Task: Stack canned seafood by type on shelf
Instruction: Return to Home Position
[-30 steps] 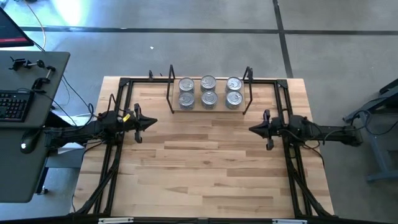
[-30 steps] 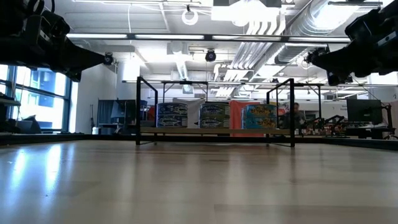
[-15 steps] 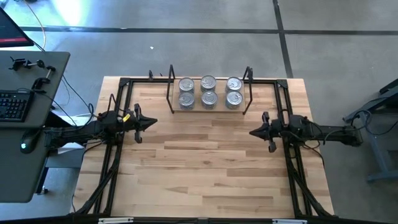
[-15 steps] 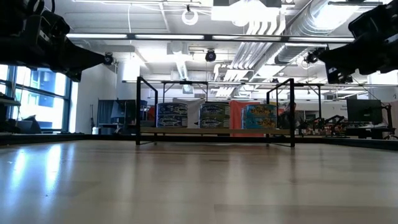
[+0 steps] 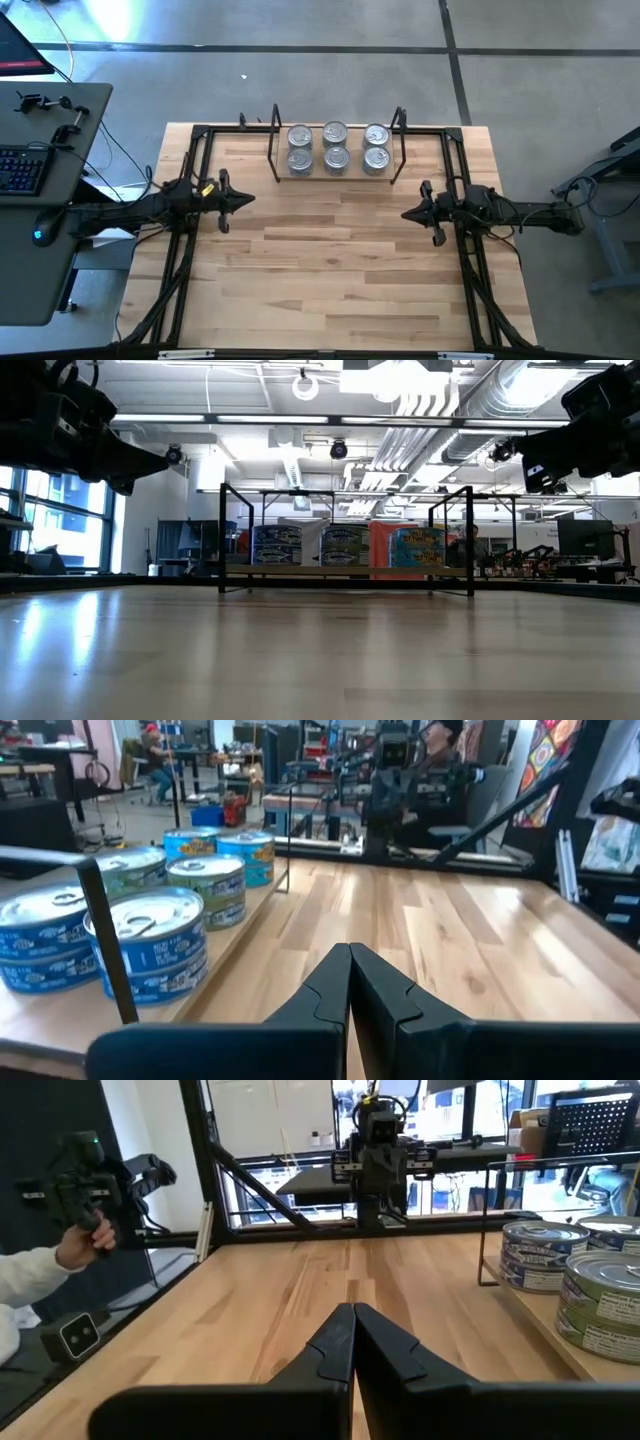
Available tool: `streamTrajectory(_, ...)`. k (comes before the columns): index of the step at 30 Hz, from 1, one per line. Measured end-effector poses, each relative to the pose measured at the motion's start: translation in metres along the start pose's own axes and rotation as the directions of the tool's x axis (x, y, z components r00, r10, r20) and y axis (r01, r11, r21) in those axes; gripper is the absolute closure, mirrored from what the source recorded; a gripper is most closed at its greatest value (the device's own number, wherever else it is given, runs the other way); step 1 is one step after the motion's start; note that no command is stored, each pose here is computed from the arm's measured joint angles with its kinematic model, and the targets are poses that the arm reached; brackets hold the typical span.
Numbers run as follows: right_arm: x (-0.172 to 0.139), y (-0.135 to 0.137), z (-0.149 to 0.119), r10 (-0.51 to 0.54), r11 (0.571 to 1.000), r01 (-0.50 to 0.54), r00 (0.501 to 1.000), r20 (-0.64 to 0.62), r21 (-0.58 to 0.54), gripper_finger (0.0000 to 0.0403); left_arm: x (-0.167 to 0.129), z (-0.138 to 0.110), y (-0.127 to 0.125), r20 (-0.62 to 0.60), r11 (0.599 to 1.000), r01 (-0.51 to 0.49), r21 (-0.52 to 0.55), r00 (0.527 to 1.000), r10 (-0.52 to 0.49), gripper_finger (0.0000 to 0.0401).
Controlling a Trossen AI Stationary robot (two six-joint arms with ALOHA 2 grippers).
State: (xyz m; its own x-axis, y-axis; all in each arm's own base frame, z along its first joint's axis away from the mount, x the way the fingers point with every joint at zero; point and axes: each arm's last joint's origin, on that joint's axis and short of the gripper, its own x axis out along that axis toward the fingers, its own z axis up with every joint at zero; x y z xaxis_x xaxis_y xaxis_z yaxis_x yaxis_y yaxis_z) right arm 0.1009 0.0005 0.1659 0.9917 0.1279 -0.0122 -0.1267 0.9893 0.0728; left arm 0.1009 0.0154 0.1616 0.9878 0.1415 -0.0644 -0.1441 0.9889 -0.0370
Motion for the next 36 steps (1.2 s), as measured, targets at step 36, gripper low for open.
streamTrajectory(36, 0.000, 0.000, -0.001, -0.004, 1.000, 0.004, 1.000, -0.003, -0.026, 0.0403, -0.006, 0.007, -0.007, 0.086, 0.995, 0.078, -0.059, 0.994, -0.072, 0.0400)
